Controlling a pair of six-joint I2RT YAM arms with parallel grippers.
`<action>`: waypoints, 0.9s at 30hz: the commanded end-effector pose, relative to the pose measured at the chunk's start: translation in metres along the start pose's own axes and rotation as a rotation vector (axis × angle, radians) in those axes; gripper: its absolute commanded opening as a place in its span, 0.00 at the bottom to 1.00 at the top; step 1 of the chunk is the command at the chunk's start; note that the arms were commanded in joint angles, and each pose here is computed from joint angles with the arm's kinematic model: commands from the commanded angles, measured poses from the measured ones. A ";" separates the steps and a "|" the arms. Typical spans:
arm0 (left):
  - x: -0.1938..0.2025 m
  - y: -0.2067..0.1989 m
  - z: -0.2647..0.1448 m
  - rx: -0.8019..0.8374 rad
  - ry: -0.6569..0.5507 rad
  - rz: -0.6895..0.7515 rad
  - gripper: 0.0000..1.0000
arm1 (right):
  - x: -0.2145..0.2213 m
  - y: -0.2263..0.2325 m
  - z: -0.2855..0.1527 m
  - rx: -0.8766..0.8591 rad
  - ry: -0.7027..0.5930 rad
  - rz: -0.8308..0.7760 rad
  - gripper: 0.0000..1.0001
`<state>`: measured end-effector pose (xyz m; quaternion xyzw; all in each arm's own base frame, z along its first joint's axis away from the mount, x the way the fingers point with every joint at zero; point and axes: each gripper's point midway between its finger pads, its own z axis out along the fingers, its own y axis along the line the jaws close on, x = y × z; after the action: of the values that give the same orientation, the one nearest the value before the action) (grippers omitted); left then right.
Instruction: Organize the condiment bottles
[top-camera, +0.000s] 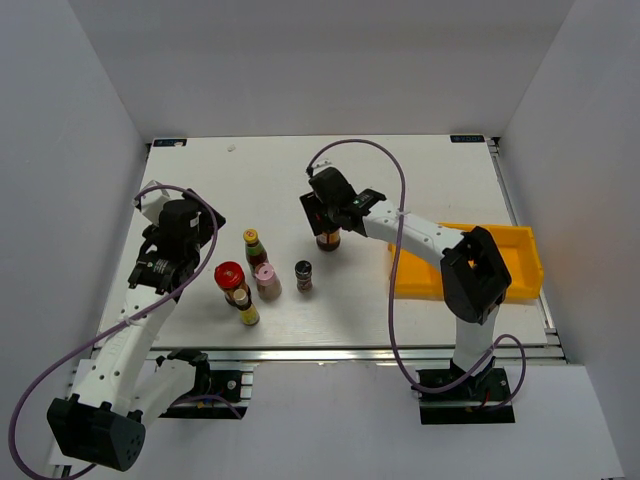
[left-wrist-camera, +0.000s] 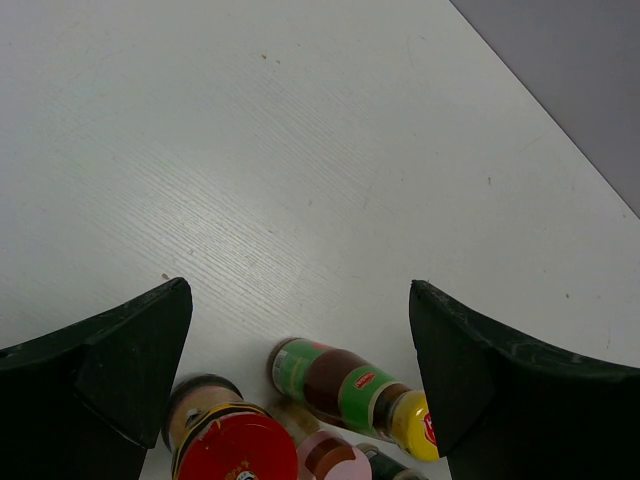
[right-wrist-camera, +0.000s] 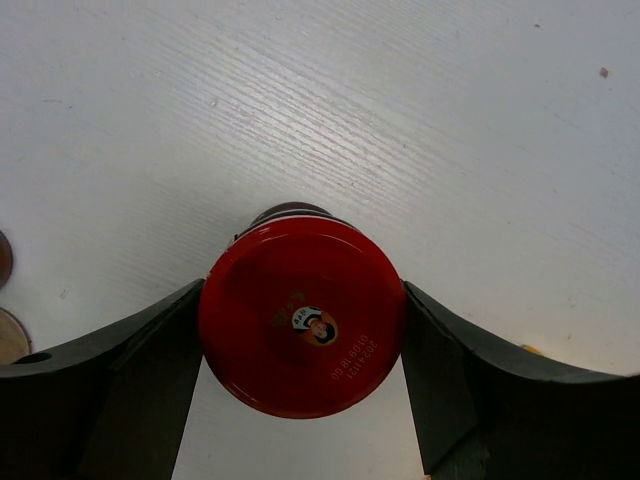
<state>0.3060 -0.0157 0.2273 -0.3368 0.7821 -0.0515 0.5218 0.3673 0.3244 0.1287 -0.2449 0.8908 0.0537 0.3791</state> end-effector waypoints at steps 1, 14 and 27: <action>-0.002 0.004 -0.002 -0.008 -0.014 -0.003 0.98 | -0.015 0.003 -0.006 -0.031 -0.057 0.046 0.75; -0.003 0.005 -0.004 -0.004 -0.017 -0.008 0.98 | -0.047 -0.040 -0.052 0.057 -0.161 0.080 0.30; -0.003 0.007 0.004 -0.030 -0.031 0.020 0.98 | -0.019 -0.249 -0.186 0.357 -0.361 0.479 0.23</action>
<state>0.3046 -0.0131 0.2222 -0.3376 0.7828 -0.0435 0.5210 0.3796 0.0849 0.2784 0.0107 0.8551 0.0297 0.5174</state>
